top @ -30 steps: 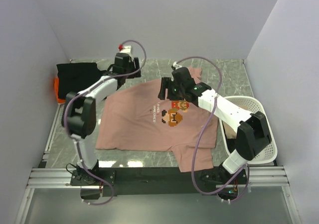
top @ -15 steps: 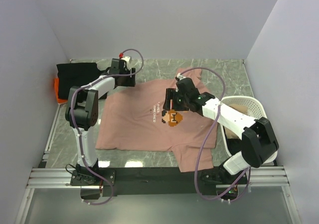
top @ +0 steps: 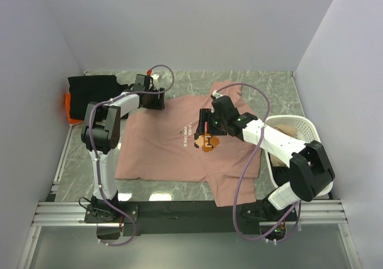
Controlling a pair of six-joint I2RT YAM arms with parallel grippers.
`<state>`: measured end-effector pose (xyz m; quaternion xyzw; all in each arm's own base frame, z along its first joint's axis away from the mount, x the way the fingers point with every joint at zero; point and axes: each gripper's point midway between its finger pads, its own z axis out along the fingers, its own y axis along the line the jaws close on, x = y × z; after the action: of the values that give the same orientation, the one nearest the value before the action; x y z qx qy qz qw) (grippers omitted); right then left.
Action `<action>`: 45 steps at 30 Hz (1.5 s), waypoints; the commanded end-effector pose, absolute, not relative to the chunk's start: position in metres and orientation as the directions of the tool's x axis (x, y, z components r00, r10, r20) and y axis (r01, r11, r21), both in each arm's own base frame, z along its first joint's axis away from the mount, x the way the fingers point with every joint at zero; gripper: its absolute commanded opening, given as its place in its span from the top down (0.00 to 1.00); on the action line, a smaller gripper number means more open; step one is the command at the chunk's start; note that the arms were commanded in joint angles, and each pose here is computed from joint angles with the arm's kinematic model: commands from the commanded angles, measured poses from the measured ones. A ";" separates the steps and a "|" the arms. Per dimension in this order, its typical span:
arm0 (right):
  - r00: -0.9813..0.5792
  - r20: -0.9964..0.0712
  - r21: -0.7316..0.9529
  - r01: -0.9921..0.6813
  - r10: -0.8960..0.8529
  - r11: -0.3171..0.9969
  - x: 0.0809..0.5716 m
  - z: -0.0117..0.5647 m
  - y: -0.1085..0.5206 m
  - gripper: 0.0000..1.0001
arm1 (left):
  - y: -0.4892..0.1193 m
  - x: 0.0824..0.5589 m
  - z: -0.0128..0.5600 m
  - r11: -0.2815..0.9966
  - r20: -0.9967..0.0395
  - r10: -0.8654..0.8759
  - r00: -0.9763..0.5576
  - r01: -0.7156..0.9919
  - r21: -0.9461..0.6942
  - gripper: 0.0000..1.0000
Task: Fold and stack the t-shirts
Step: Flatten the tshirt out
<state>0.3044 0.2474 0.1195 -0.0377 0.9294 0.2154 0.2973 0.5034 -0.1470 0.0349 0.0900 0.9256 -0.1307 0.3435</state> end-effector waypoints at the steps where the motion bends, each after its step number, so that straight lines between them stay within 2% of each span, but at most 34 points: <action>1: -0.796 -0.599 0.396 -0.198 0.089 0.897 0.307 0.130 0.246 0.23 | -0.153 0.508 0.040 0.939 -0.666 0.092 -0.740 0.287 -0.189 0.34; 3: -0.800 -0.594 0.393 -0.197 0.085 0.898 0.305 0.127 0.246 0.23 | -0.153 0.508 0.039 0.938 -0.663 0.093 -0.743 0.289 -0.191 0.39; 4: -0.799 -0.595 0.394 -0.195 0.087 0.898 0.306 0.127 0.245 0.23 | -0.153 0.507 0.037 0.938 -0.655 0.093 -0.749 0.287 -0.194 0.47; 6: -0.800 -0.593 0.394 -0.192 0.089 0.899 0.305 0.126 0.244 0.23 | -0.152 0.507 0.037 0.941 -0.653 0.088 -0.752 0.277 -0.193 0.55; 8: -0.799 -0.595 0.394 -0.192 0.090 0.899 0.305 0.126 0.244 0.23 | -0.154 0.505 0.042 0.937 -0.665 0.074 -0.743 0.279 -0.208 0.68; 9: -0.800 -0.593 0.393 -0.190 0.090 0.900 0.304 0.125 0.243 0.23 | -0.155 0.505 0.045 0.935 -0.672 0.068 -0.738 0.282 -0.215 0.81; 11: -0.799 -0.595 0.389 -0.190 0.089 0.901 0.304 0.125 0.242 0.23 | -0.161 0.502 0.056 0.924 -0.700 0.058 -0.712 0.304 -0.233 0.99; 12: -0.799 -0.595 0.385 -0.188 0.087 0.903 0.304 0.124 0.242 0.23 | -0.162 0.501 0.061 0.925 -0.709 0.052 -0.703 0.301 -0.231 1.00; 17: -0.792 -0.603 0.366 -0.173 0.092 0.914 0.306 0.124 0.237 0.23 | -0.186 0.481 0.097 0.938 -0.781 0.086 -0.619 0.315 -0.146 1.00; 21: -0.786 -0.610 0.368 -0.170 0.099 0.914 0.308 0.127 0.237 0.23 | -0.205 0.461 0.131 0.963 -0.837 0.138 -0.529 0.269 -0.012 1.00; 25: -0.783 -0.613 0.366 -0.164 0.104 0.916 0.307 0.128 0.235 0.23 | -0.226 0.435 0.131 0.967 -0.822 0.178 -0.540 0.250 0.046 1.00; 29: -0.778 -0.616 0.353 -0.132 0.124 0.926 0.308 0.127 0.228 0.23 | -0.258 0.388 0.102 0.952 -0.765 0.250 -0.594 0.295 0.082 0.99; 32: -0.771 -0.623 0.326 -0.100 0.134 0.940 0.308 0.124 0.220 0.23 | -0.290 0.346 0.079 0.919 -0.727 0.264 -0.634 0.395 -0.011 0.88; 33: -0.770 -0.623 0.319 -0.091 0.136 0.943 0.309 0.123 0.217 0.23 | -0.299 0.337 0.084 0.913 -0.732 0.230 -0.641 0.402 -0.065 0.78; 35: -0.767 -0.625 0.297 -0.063 0.144 0.953 0.310 0.121 0.209 0.22 | -0.314 0.315 0.084 0.879 -0.723 0.212 -0.658 0.451 -0.153 0.66; 36: -0.764 -0.628 0.295 -0.058 0.147 0.954 0.310 0.122 0.208 0.22 | -0.318 0.310 0.097 0.867 -0.734 0.179 -0.655 0.457 -0.197 0.55; 37: -0.763 -0.628 0.291 -0.050 0.151 0.955 0.310 0.120 0.205 0.22 | -0.318 0.304 0.100 0.859 -0.733 0.170 -0.658 0.464 -0.218 0.51; 39: -0.758 -0.632 0.296 -0.045 0.160 0.954 0.311 0.120 0.203 0.21 | -0.316 0.304 0.119 0.855 -0.761 0.135 -0.634 0.463 -0.234 0.44; 42: -0.759 -0.630 0.297 -0.041 0.164 0.954 0.312 0.119 0.202 0.21 | -0.302 0.322 0.139 0.884 -0.801 0.085 -0.593 0.415 -0.214 0.38; 45: -0.758 -0.631 0.305 -0.044 0.168 0.951 0.313 0.120 0.203 0.21 | -0.272 0.356 0.141 0.937 -0.811 0.014 -0.585 0.290 -0.193 0.36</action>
<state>0.3070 0.2064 0.1077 0.0224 0.9344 0.1492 0.3227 0.3190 -0.2902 0.1144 0.1533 0.8885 -0.1666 0.3991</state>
